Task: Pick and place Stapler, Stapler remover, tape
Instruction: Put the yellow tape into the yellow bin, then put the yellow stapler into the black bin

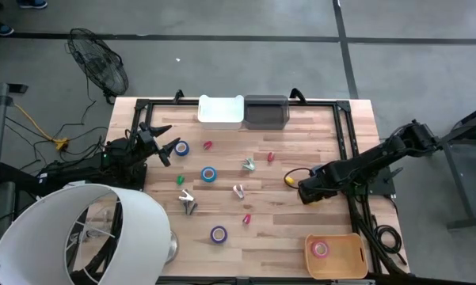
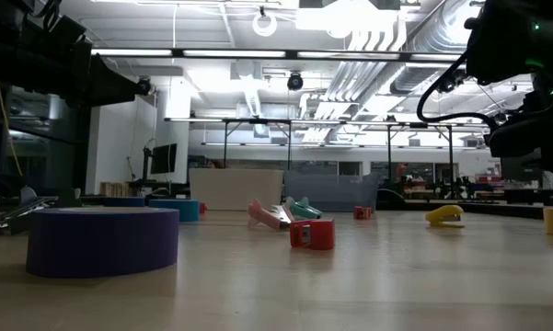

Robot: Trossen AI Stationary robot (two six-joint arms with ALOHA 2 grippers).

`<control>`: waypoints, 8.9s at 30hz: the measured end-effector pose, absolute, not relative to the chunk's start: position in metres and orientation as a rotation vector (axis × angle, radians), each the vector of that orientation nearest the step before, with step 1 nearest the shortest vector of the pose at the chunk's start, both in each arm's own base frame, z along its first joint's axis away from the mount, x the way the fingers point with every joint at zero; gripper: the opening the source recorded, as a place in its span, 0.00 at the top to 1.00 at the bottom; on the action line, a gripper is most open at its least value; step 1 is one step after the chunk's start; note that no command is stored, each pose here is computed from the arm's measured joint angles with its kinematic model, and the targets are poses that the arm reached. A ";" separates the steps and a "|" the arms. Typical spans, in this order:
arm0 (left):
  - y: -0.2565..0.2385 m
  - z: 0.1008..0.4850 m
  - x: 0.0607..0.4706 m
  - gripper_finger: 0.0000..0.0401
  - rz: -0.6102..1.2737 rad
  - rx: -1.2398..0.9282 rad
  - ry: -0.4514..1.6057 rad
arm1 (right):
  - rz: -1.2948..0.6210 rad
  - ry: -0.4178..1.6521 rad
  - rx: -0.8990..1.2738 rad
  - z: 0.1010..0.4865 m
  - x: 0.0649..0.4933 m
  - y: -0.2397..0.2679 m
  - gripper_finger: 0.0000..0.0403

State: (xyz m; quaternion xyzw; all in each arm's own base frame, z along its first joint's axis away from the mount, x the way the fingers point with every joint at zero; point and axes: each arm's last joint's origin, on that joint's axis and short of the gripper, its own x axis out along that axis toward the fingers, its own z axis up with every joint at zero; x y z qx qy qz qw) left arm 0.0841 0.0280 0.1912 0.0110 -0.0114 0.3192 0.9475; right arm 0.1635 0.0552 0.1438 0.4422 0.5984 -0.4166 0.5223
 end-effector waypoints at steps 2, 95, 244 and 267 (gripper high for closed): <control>0.028 0.191 0.084 0.29 0.650 0.022 -0.023 | -0.994 1.436 1.057 0.144 0.164 0.055 0.88; 0.028 0.191 0.084 0.29 0.650 0.022 -0.023 | -0.072 1.775 0.416 0.151 0.095 0.225 0.71; 0.028 0.191 0.084 0.29 0.650 0.022 -0.023 | -0.649 1.236 0.719 0.259 0.290 -0.161 0.83; 0.028 0.191 0.084 0.29 0.650 0.022 -0.023 | -0.545 1.352 0.675 0.208 0.308 -0.269 0.77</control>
